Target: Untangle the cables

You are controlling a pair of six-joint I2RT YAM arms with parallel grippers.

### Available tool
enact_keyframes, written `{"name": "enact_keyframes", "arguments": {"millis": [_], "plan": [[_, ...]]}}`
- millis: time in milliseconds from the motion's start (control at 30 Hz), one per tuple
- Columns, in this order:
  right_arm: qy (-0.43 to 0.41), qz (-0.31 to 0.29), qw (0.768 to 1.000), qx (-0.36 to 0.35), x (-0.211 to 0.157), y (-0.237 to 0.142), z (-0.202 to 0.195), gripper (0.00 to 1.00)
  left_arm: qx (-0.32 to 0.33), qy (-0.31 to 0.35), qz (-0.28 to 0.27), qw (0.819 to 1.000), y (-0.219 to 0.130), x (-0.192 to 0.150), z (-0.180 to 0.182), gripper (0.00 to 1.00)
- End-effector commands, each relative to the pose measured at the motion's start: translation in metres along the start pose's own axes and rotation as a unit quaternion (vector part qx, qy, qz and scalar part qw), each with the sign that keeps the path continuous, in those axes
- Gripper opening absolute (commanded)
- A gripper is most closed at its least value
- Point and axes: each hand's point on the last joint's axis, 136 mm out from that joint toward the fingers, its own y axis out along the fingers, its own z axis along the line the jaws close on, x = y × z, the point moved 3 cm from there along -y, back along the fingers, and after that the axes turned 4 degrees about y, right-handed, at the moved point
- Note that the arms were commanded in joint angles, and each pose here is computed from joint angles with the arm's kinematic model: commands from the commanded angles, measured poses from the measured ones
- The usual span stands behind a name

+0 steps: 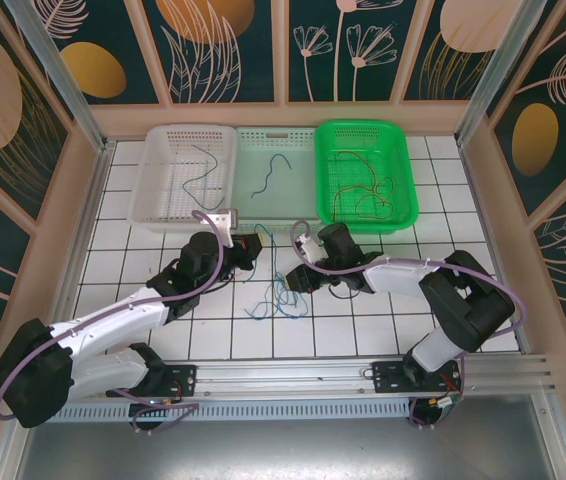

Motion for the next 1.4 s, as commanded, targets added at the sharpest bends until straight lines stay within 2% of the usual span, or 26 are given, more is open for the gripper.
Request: {"name": "enact_keyframes", "arguments": {"millis": [0,167,433,667,767,933,1033,1167,1267,1367], "plan": [[0.002,-0.008,1.0,0.012,0.006,0.003,0.0,0.13,0.001,0.006,-0.004,1.0,-0.001,0.002,0.002,0.1],[0.001,-0.01,1.0,0.002,0.005,0.002,-0.001,0.0,0.007,0.005,-0.008,1.0,-0.003,0.003,0.004,0.1],[0.027,-0.008,0.998,-0.052,-0.01,-0.012,-0.023,0.0,0.064,0.036,-0.018,0.997,-0.018,0.013,0.015,0.11],[0.049,-0.055,0.994,-0.082,-0.012,-0.039,-0.035,0.03,0.205,0.081,-0.023,0.975,-0.049,0.03,0.046,0.14],[0.057,-0.054,0.992,-0.1,-0.019,-0.045,-0.042,0.03,0.248,0.086,-0.024,0.965,-0.061,0.034,0.056,0.15],[0.068,-0.037,0.99,-0.116,-0.032,-0.047,-0.048,0.02,0.287,0.098,-0.048,0.952,-0.079,0.05,0.059,0.16],[0.063,-0.055,0.991,-0.106,-0.027,-0.051,-0.043,0.02,0.268,0.099,-0.056,0.957,-0.078,0.053,0.053,0.2],[0.063,-0.043,0.992,-0.095,-0.028,-0.05,-0.039,0.04,0.219,0.076,0.001,0.973,-0.049,0.023,0.051,0.32],[0.062,-0.044,0.992,-0.099,-0.028,-0.051,-0.04,0.03,0.2,0.045,0.068,0.976,-0.018,-0.01,0.054,0.34],[0.059,-0.048,0.992,-0.102,-0.028,-0.052,-0.041,0.02,0.201,0.003,0.104,0.974,0.004,-0.034,0.062,0.35]]}}
